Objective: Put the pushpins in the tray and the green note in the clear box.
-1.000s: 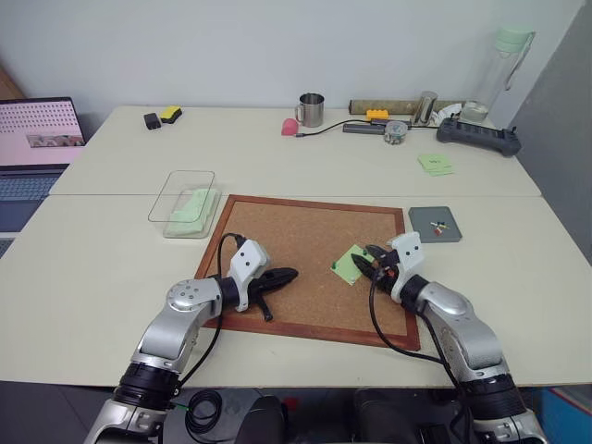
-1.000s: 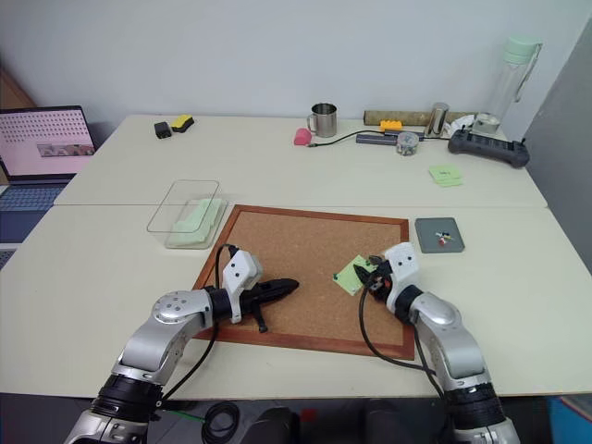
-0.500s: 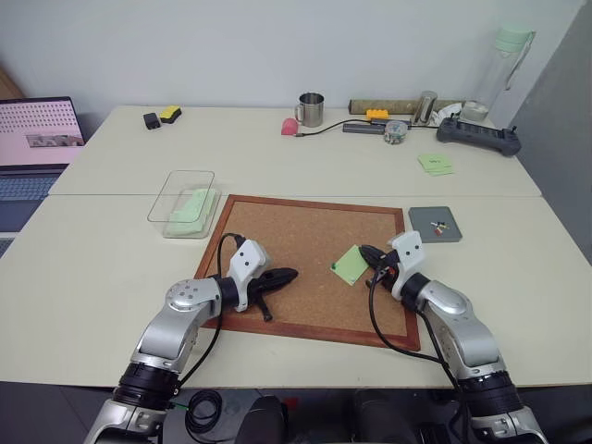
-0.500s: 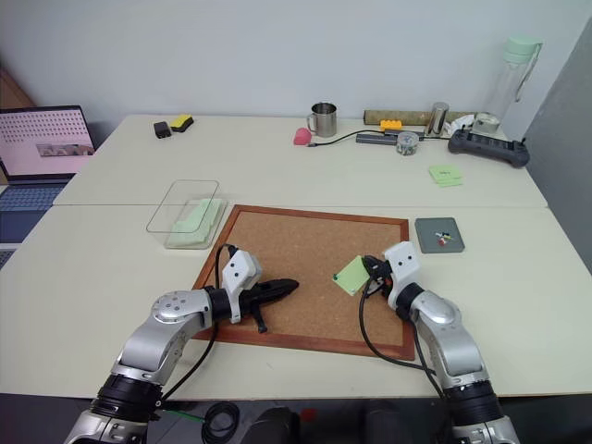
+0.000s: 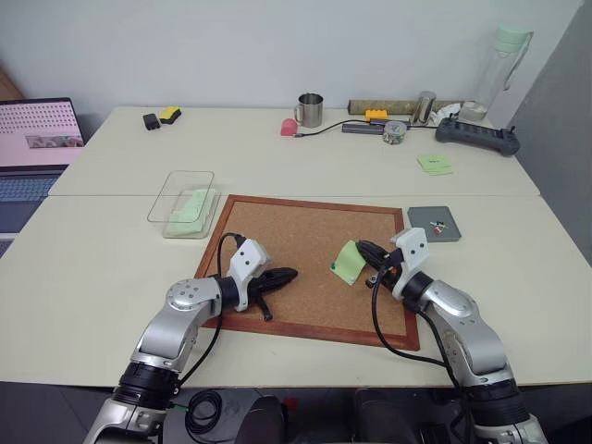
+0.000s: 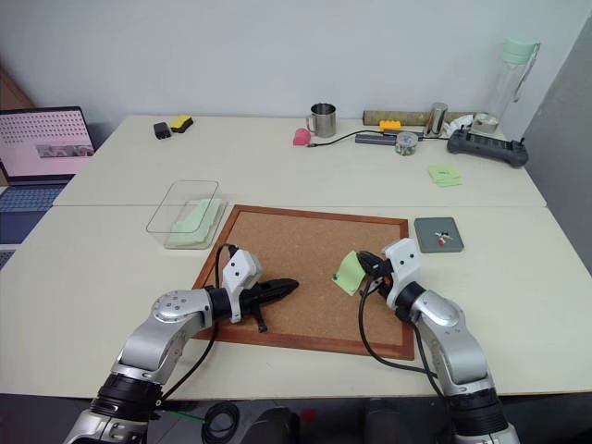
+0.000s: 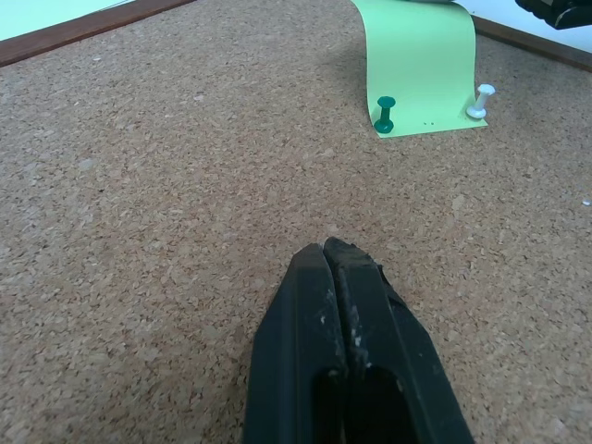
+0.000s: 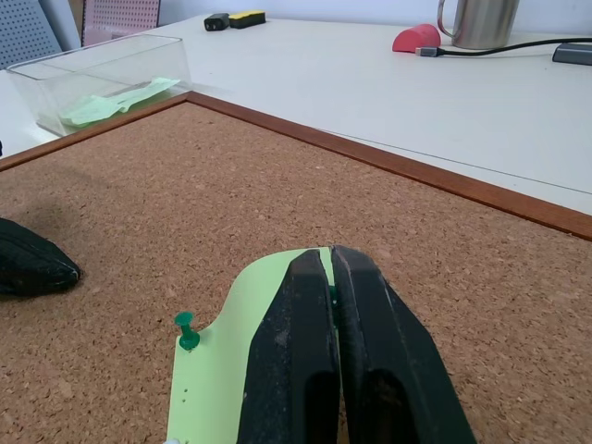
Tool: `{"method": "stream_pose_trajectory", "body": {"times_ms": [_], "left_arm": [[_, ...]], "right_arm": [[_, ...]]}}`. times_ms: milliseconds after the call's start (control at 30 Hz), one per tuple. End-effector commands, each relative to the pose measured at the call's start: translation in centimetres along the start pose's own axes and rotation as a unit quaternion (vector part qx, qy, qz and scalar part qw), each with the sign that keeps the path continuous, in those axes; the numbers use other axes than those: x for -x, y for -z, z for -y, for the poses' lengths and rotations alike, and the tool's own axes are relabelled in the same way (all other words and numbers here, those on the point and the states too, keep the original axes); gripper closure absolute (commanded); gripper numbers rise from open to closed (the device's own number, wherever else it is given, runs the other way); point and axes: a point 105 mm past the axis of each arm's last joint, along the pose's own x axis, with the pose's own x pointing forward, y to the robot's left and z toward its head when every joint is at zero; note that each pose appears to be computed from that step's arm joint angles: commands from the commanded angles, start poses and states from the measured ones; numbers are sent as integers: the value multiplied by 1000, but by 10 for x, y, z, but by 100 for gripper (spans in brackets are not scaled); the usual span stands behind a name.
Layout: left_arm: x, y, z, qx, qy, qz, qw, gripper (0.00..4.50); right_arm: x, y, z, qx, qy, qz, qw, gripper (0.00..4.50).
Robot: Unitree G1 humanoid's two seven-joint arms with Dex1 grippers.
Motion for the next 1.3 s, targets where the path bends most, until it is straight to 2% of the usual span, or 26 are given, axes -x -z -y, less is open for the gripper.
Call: {"method": "stream_pose_trajectory", "body": {"times_ms": [33, 267, 533, 667, 733, 800, 900, 1000, 1300], "left_arm": [[1, 28, 4, 33, -1, -53, 998, 450], [1, 28, 4, 33, -1, -53, 998, 450], [2, 28, 5, 34, -1, -54, 998, 450], [2, 28, 5, 33, -1, -54, 998, 450], [2, 28, 6, 33, 0, -54, 998, 450], [2, 28, 6, 32, 1, -55, 998, 450], [2, 28, 5, 27, -1, -56, 998, 450], [2, 28, 4, 26, -2, -56, 998, 450], [2, 28, 6, 26, -2, -55, 998, 450]], "right_arm": [[5, -23, 5, -14, 9, 46, 999, 445], [8, -27, 12, -35, 19, 51, 998, 445], [12, -33, 24, -118, 48, 75, 989, 445], [18, -26, 56, -87, 129, 56, 986, 445], [25, -19, 81, -27, 182, 24, 983, 445], [30, -13, 98, 20, 212, -5, 977, 445], [36, -12, 117, 38, 245, -13, 969, 445], [39, -8, 133, 22, 272, -19, 962, 445], [26, 6, 145, -38, 270, -28, 962, 445]]}}
